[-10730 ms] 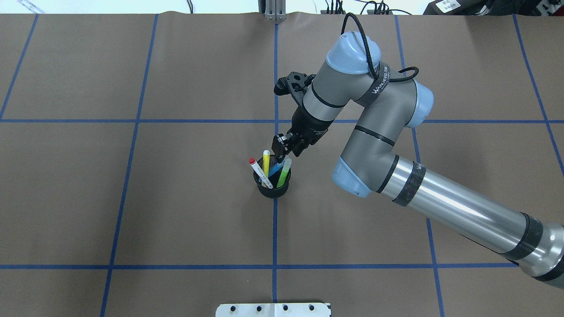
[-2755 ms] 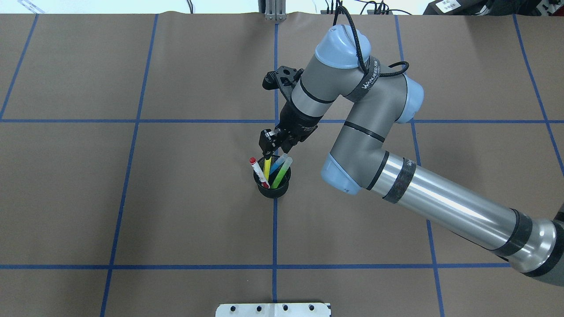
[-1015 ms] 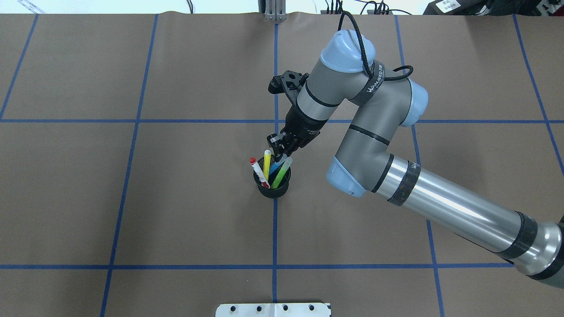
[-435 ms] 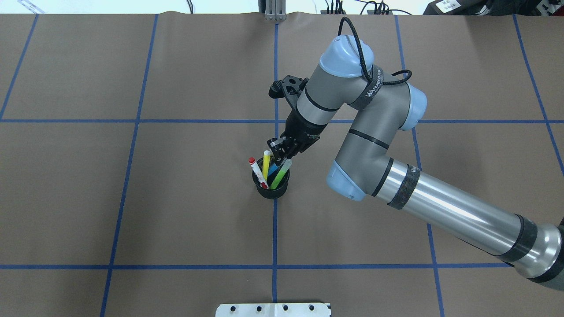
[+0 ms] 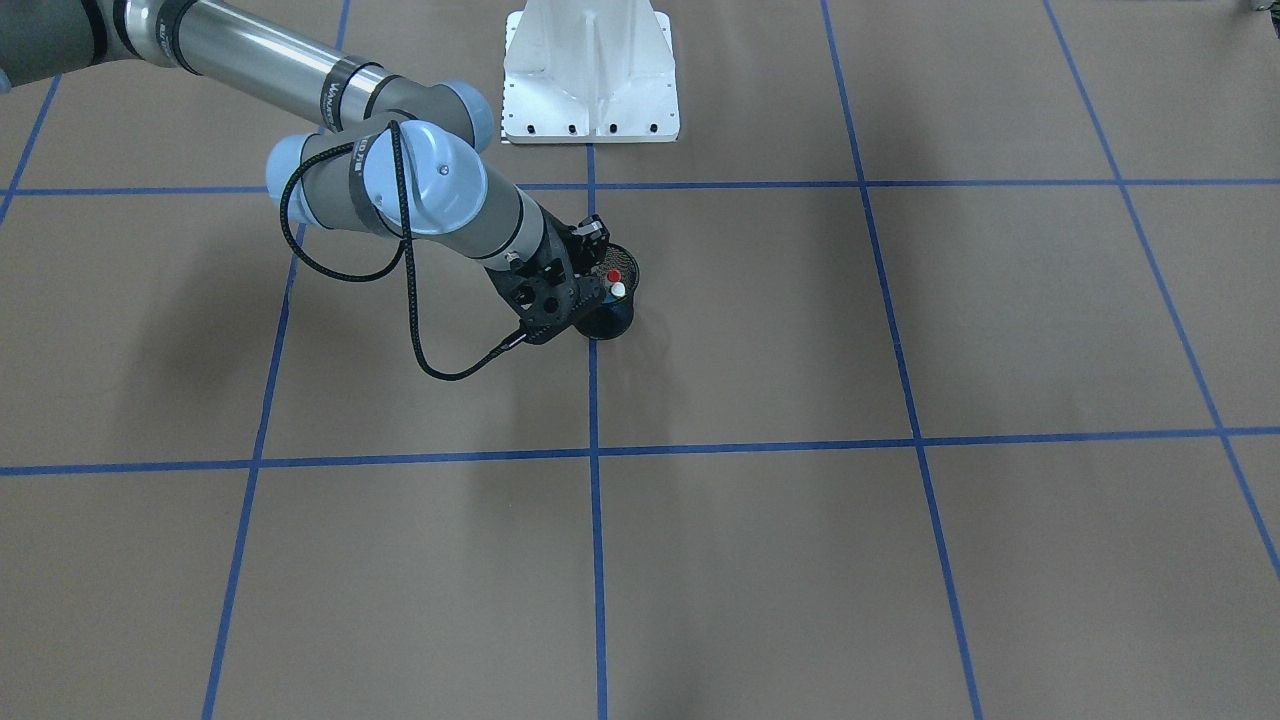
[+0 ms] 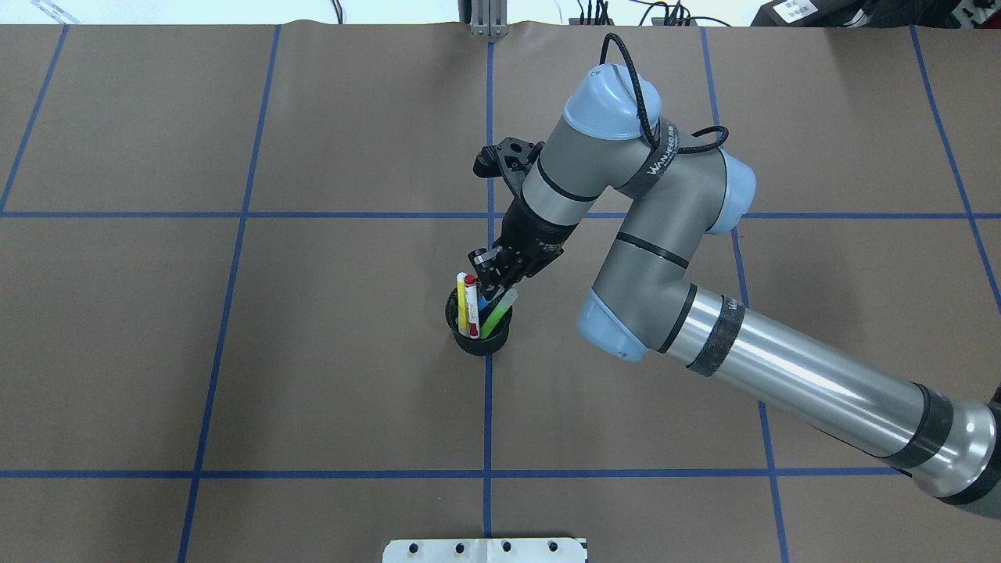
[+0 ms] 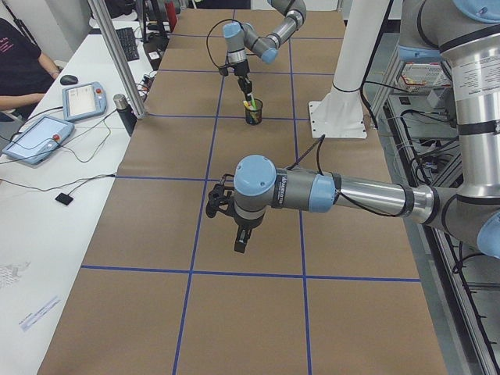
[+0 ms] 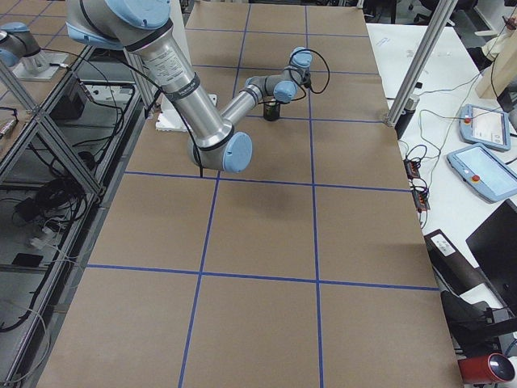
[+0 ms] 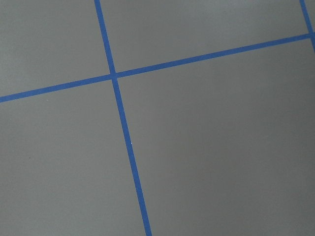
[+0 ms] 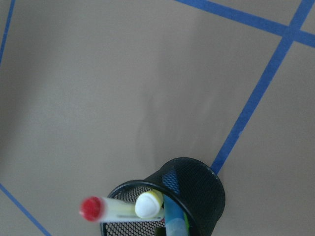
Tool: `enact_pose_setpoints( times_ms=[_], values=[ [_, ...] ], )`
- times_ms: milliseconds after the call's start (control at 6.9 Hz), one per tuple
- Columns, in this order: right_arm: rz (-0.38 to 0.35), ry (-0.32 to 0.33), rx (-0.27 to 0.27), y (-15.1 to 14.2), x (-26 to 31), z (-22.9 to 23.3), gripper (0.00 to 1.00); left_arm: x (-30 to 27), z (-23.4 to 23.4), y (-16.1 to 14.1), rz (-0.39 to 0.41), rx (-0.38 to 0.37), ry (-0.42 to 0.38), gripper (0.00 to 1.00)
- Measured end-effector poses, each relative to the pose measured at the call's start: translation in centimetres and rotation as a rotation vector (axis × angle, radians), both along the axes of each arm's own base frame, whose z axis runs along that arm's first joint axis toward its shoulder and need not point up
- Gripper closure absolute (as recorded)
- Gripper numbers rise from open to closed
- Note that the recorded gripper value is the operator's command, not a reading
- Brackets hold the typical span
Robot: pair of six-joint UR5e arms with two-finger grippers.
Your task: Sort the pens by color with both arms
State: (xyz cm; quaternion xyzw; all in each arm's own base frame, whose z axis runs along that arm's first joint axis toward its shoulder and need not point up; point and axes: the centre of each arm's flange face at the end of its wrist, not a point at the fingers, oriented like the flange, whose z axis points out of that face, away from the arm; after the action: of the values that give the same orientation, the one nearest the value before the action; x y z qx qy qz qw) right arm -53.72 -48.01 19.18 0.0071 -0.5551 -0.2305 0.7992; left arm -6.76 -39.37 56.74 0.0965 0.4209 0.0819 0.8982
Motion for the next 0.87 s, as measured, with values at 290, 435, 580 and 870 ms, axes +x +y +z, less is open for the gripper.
enact_pose_setpoints(
  times_ms=[290, 435, 580, 870],
  values=[
    [-0.014, -0.011, -0.009, 0.3, 0.3, -0.5, 1.00, 0.0, 0.0, 0.0, 0.000, 0.000, 0.000, 0.01],
    [-0.020, -0.020, -0.014, 0.3, 0.7, -0.8, 1.00, 0.0, 0.0, 0.0, 0.000, 0.000, 0.000, 0.01],
    [-0.024, -0.030, -0.025, -0.2, 1.6, -1.1, 1.00, 0.0, 0.0, 0.0, 0.000, 0.000, 0.000, 0.01],
    [-0.017, -0.049, -0.047, -1.9, 4.4, -1.3, 1.00, 0.0, -0.1, 0.0, 0.001, 0.002, 0.001, 0.01]
  ],
)
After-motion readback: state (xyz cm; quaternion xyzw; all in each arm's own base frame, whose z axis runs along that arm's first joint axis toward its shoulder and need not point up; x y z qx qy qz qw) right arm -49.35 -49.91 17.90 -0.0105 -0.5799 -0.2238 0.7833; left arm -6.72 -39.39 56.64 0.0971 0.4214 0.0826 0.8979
